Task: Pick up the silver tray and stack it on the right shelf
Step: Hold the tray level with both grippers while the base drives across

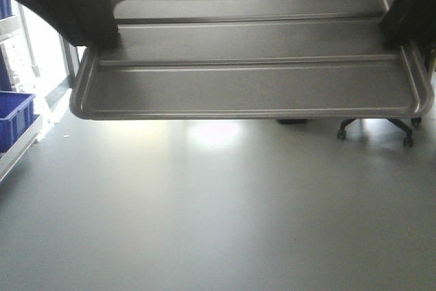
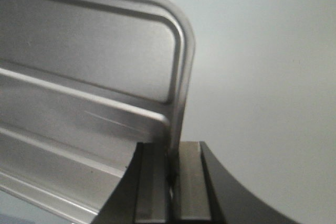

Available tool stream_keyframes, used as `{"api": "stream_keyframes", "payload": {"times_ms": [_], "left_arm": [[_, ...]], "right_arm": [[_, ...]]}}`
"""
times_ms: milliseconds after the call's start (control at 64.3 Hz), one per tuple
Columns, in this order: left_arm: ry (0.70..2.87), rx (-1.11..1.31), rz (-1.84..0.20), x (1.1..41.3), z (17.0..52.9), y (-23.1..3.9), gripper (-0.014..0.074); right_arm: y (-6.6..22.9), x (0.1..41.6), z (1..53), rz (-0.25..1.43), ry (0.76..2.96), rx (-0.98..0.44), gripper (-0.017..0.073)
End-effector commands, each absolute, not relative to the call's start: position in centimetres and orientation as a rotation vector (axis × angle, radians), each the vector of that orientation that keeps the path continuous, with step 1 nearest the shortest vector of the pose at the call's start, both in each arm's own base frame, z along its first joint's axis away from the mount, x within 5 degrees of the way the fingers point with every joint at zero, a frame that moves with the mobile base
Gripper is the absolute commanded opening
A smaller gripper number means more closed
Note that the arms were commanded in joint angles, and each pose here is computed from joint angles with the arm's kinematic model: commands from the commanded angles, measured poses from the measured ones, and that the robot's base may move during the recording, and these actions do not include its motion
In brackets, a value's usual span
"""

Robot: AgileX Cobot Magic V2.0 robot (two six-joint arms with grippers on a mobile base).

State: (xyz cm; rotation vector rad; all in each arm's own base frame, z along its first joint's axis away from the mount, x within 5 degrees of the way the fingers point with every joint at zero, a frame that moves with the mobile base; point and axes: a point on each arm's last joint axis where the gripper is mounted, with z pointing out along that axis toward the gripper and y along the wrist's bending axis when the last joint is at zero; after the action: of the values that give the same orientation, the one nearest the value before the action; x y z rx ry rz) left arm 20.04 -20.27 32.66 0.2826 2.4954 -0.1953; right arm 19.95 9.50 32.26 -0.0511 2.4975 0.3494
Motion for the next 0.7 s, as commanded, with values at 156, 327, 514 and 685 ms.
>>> {"api": "stream_keyframes", "payload": {"times_ms": [156,327,514,685], "left_arm": [[2.415,0.314,-0.204,19.76,34.50,-19.82,-0.0092],[2.415,0.314,-0.204,19.76,34.50,-19.82,-0.0092],[2.416,0.313,-0.203,19.76,34.49,-19.80,-0.0092],[2.416,0.313,-0.203,19.76,34.49,-19.80,-0.0092]], "right_arm": [[9.34,20.03,34.19,0.358,2.381,-0.085,0.0057],[9.34,20.03,34.19,0.358,2.381,-0.085,0.0057],[9.33,20.02,34.18,0.357,2.382,-0.085,0.0057],[9.34,20.03,34.19,0.358,2.381,-0.085,0.0057]]}}
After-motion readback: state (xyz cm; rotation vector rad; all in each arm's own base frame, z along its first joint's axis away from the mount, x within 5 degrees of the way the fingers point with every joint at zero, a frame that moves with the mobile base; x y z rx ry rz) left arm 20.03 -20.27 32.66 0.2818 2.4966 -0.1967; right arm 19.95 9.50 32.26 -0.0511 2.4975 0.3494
